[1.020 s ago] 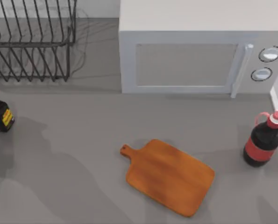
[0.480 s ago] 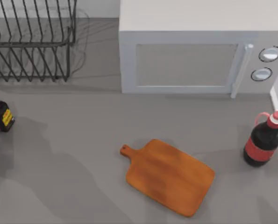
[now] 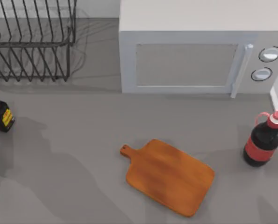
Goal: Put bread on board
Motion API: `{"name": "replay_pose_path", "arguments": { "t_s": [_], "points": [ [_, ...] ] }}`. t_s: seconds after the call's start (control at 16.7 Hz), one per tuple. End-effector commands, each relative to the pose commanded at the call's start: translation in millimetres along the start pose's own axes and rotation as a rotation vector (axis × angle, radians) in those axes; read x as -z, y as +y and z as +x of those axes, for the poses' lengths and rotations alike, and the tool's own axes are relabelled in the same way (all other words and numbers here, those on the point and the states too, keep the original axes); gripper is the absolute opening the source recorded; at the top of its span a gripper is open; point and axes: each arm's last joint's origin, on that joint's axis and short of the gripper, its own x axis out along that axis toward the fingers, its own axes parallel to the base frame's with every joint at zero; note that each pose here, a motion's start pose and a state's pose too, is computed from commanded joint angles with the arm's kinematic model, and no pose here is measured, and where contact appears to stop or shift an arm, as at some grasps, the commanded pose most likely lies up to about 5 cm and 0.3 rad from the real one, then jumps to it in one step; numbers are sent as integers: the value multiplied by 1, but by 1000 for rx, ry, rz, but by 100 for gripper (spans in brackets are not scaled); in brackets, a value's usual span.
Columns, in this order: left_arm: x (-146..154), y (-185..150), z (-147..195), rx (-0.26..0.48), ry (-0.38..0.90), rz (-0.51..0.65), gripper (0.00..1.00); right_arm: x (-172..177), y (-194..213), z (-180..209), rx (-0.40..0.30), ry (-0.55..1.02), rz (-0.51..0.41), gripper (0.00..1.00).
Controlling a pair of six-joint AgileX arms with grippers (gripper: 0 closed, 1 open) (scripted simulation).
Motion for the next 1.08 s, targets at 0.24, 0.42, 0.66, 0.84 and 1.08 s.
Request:
{"name": "replay_pose_path", "arguments": {
  "t_s": [0.24, 0.42, 0.66, 0.84, 1.08],
  "points": [
    [-1, 0, -12, 2, -27, 0, 0, 0, 0, 0, 0, 0, 0, 100],
    [-5, 2, -29, 0, -25, -10, 0, 0, 0, 0, 0, 0, 0, 100],
    [-5, 1, -77, 3, -14, -5, 0, 0, 0, 0, 0, 0, 0, 100],
    [-2, 0, -106, 3, -23, 0, 0, 0, 0, 0, 0, 0, 0, 100],
    [-1, 0, -112, 2, -27, 1, 0, 0, 0, 0, 0, 0, 0, 100]
  ]
}}
